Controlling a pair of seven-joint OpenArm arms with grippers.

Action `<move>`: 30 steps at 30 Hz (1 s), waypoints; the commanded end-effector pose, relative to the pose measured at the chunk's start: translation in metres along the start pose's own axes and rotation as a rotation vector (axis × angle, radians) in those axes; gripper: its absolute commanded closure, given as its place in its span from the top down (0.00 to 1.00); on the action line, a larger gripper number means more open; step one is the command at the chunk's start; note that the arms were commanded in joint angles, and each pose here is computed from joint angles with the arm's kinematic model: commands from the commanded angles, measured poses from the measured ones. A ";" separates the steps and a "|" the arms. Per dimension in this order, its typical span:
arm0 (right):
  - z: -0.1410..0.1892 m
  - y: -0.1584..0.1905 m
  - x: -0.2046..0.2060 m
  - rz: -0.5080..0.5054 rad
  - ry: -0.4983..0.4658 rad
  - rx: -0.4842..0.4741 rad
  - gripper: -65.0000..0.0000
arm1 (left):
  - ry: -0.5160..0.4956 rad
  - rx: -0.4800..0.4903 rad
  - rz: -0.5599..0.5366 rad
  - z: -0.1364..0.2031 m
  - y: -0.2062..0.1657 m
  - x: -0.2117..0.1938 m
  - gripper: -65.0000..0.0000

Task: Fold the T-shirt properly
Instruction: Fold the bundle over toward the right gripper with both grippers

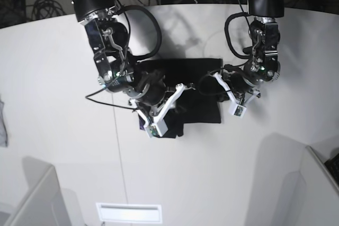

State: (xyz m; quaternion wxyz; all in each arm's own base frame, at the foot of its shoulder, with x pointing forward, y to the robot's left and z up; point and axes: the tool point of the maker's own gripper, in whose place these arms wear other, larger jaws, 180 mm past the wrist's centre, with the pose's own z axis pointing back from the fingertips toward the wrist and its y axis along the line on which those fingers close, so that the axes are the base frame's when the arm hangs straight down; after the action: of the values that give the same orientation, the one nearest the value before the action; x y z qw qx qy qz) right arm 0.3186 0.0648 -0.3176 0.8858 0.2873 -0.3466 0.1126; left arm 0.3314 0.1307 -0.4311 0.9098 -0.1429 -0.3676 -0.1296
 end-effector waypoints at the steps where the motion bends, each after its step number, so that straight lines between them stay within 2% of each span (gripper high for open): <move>1: 0.002 0.011 0.017 0.014 -0.058 0.032 0.00 | 0.016 0.020 -0.017 0.002 0.006 0.001 0.00; 7: -0.004 0.031 0.015 0.030 -0.066 0.072 0.00 | 0.028 0.032 -0.026 0.006 0.013 -0.004 0.00; 17: -0.022 0.030 0.006 -0.016 -0.054 0.067 0.00 | 0.033 0.044 -0.047 0.015 0.016 -0.010 0.00; 23: -0.024 0.037 0.006 -0.027 -0.049 0.080 0.00 | 0.031 0.061 -0.084 0.033 0.019 -0.016 0.00; 30: -0.033 0.036 -0.003 -0.049 -0.021 0.078 0.00 | -0.011 0.174 -0.025 0.069 0.056 -0.021 0.00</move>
State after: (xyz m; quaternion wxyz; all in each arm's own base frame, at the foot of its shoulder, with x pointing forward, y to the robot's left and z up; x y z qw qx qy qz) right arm 0.3106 0.1038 -0.3445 0.8885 0.3119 -0.3208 0.1020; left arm 0.2822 0.2076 -0.4210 0.9246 -0.0632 -0.3615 -0.1019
